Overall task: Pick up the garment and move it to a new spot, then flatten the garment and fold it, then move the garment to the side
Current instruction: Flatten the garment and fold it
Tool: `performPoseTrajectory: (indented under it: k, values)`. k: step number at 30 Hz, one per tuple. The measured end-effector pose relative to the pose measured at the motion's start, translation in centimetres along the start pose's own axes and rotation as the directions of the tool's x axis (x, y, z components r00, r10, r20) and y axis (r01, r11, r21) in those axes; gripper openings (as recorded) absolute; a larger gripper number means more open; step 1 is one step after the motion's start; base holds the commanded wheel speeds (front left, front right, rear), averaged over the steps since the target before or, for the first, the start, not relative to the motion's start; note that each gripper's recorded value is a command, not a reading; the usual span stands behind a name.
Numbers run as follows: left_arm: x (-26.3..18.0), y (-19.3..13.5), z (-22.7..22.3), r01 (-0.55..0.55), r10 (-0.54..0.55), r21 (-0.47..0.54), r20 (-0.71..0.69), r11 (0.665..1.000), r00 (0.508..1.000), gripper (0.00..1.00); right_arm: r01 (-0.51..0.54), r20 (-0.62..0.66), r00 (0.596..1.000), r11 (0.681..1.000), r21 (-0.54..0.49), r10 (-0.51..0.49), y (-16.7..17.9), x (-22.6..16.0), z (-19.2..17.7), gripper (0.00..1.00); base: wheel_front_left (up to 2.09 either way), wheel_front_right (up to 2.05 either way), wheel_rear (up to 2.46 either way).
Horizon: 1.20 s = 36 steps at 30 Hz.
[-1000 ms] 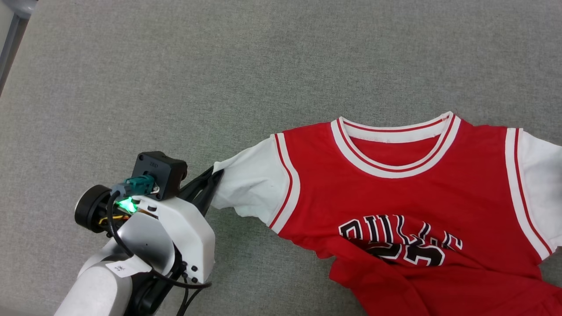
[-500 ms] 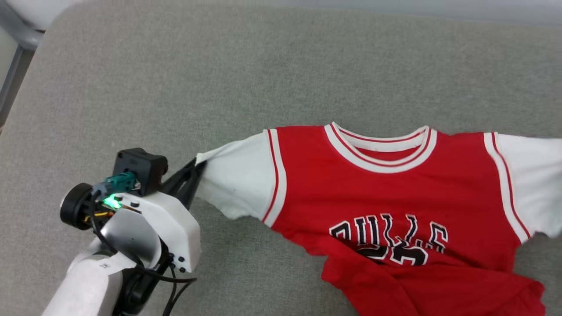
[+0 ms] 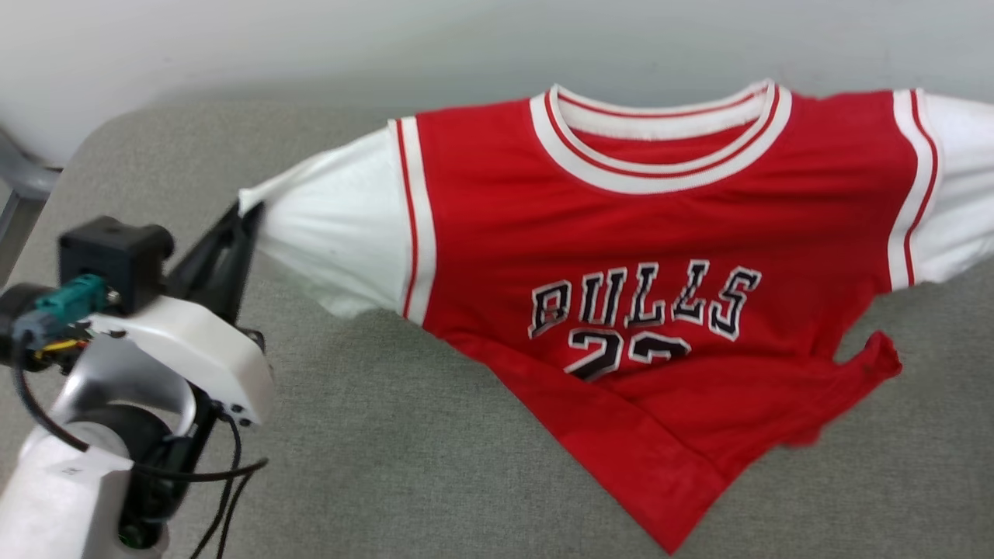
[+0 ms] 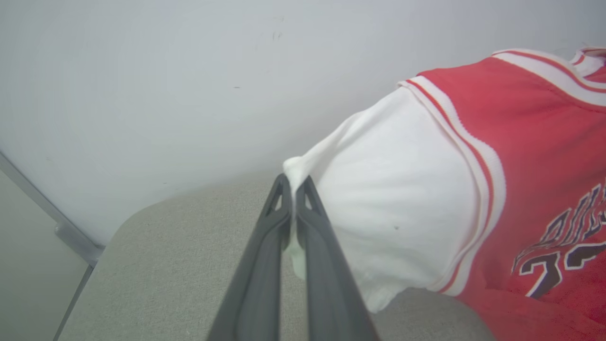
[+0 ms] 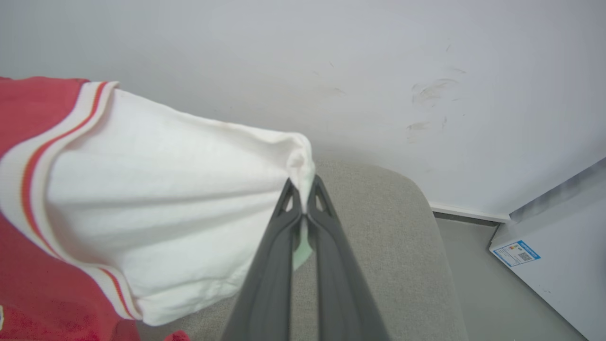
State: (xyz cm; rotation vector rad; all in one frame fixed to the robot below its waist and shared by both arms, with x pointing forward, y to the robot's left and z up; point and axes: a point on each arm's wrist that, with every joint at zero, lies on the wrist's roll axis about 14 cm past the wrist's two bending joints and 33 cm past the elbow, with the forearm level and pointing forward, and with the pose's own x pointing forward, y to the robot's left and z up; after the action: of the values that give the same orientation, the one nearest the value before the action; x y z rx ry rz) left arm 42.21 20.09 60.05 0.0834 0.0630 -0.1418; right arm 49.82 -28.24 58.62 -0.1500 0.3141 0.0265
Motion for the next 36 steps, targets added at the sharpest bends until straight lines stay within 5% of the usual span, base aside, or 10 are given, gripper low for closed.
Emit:
performPoseTrajectory:
  k: [11,19,36]
  values:
    - [-1.0,2.4,10.4,-0.075,0.047,0.078,0.315,0.994,0.948,0.00,0.015,0.293,0.956,1.000,-0.024,-0.007,-0.7,-5.3,9.9,0.00,0.00,0.00,0.00]
    - [-0.9,3.4,14.0,-0.101,0.045,0.114,0.415,0.988,0.909,0.00,0.024,0.346,0.938,0.999,-0.028,-0.013,-1.1,-6.2,12.0,0.00,0.00,0.00,0.00]
    - [10.8,6.1,14.0,-0.041,-0.041,0.266,0.296,0.963,0.954,0.00,0.055,0.380,0.924,0.998,-0.036,-0.037,-2.3,2.7,15.8,0.00,0.00,0.00,0.00]
